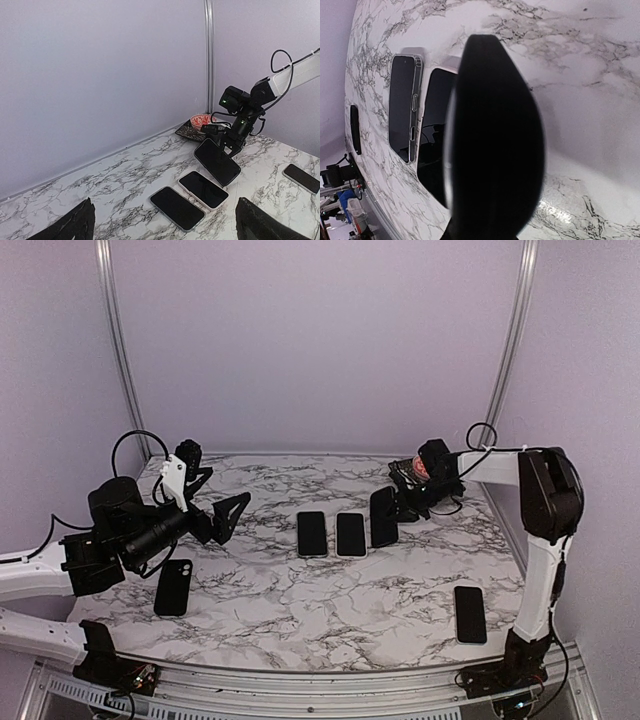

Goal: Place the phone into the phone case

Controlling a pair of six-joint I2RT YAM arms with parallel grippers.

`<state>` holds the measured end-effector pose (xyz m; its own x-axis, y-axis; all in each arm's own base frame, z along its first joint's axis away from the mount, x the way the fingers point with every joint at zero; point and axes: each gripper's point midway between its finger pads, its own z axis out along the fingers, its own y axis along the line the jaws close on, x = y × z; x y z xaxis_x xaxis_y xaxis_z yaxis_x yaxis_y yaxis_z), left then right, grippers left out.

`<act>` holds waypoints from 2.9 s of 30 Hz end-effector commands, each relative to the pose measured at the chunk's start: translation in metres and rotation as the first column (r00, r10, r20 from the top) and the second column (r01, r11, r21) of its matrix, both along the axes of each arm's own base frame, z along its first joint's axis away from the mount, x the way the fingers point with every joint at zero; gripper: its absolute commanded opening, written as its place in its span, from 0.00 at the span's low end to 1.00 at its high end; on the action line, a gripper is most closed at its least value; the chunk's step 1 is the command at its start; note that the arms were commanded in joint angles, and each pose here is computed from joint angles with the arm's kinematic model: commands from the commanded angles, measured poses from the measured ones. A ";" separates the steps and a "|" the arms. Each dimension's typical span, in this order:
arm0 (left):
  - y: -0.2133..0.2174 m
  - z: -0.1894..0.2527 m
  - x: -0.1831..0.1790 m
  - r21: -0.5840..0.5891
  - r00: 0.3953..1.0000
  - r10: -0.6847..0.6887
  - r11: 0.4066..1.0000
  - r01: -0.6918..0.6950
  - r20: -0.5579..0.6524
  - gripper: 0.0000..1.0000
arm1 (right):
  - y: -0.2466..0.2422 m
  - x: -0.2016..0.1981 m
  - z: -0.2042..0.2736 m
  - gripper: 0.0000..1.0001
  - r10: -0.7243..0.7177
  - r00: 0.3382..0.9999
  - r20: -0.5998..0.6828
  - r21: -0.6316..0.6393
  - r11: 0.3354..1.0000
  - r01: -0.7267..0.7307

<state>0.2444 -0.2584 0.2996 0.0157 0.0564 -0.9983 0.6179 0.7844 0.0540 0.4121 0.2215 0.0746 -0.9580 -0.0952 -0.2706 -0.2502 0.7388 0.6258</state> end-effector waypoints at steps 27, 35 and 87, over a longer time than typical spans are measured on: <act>0.002 0.015 -0.001 -0.017 1.000 0.002 1.000 -0.001 0.026 0.99 | -0.159 -0.064 0.043 0.98 -0.311 0.927 0.211 -0.688 0.626 0.367; -0.001 0.013 -0.001 -0.020 1.000 -0.011 1.000 0.012 0.015 0.99 | -0.190 -0.184 -0.015 0.99 -0.498 0.867 -0.029 -0.787 0.546 0.286; 0.103 -0.188 0.004 0.294 0.536 0.484 0.866 -0.404 -0.692 0.99 | 0.031 -0.233 -0.065 0.71 0.087 0.995 -0.046 -0.629 0.772 -0.096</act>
